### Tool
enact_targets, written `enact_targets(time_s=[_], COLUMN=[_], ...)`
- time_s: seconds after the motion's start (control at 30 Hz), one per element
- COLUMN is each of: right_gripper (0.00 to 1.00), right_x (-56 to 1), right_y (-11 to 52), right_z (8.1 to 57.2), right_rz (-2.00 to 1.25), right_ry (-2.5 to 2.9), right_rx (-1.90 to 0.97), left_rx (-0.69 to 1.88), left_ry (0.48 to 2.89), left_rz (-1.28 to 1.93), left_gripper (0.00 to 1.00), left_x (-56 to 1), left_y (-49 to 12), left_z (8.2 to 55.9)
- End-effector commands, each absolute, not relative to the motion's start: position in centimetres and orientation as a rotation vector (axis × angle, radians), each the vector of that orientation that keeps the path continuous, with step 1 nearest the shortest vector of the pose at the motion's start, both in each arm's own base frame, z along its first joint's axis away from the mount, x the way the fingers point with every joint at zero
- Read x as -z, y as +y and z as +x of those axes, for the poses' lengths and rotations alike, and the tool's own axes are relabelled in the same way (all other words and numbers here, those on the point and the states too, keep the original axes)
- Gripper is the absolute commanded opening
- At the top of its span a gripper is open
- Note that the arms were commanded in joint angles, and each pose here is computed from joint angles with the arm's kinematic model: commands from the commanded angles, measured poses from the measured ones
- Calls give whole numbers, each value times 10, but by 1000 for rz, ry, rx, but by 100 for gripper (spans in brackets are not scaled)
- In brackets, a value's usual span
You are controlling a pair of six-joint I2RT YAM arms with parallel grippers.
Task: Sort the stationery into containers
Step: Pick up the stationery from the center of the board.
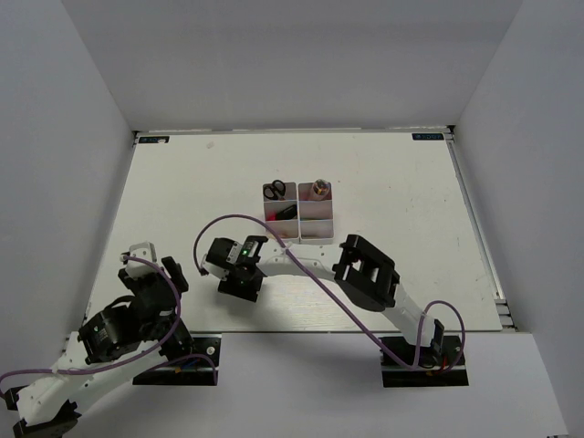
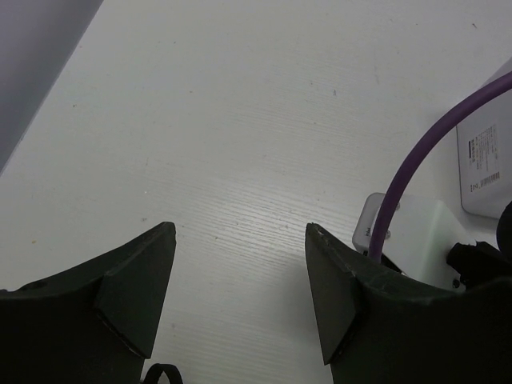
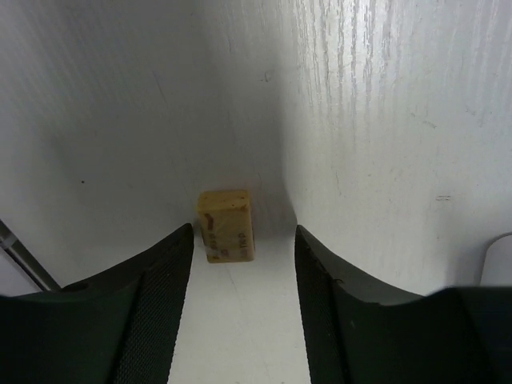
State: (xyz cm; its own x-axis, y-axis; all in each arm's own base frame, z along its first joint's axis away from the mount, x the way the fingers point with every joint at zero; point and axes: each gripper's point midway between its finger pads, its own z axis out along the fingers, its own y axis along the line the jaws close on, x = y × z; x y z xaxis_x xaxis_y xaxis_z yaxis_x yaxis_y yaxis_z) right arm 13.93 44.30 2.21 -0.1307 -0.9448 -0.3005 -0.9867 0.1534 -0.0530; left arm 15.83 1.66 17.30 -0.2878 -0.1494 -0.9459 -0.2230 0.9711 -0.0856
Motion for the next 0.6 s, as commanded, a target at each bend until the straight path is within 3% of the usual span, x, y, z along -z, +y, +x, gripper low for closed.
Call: enact_targets(time_s=[0.0, 0.1, 0.17, 0.2, 0.23, 0.43, 0.57], right_gripper=[56, 46, 31, 9, 0, 0, 0], right_x=[-26, -22, -17, -18, -19, -61, -116], right_y=[454, 455, 452, 453, 452, 442, 411], right_z=[134, 130, 131, 130, 130, 142, 176], right_rz=[-1895, -1912, -1915, -1917, -1922, -1916, -1814], right_ry=[2150, 2158, 2178, 2174, 2170, 2055, 1942], right_rx=[-302, -311, -303, -303, -301, -252, -29], left_rx=[-87, -90, -86, -83, -82, -73, -63], left_ry=[1863, 1865, 1860, 1866, 1864, 1858, 1850], left_rz=[-282, -281, -284, -278, -283, -285, -287], left_gripper=[76, 76, 76, 76, 76, 76, 76], left_x=[-174, -173, -173, -172, -173, -174, -175], left_y=[19, 19, 20, 19, 19, 19, 18], left_z=[159, 158, 158, 158, 158, 158, 159])
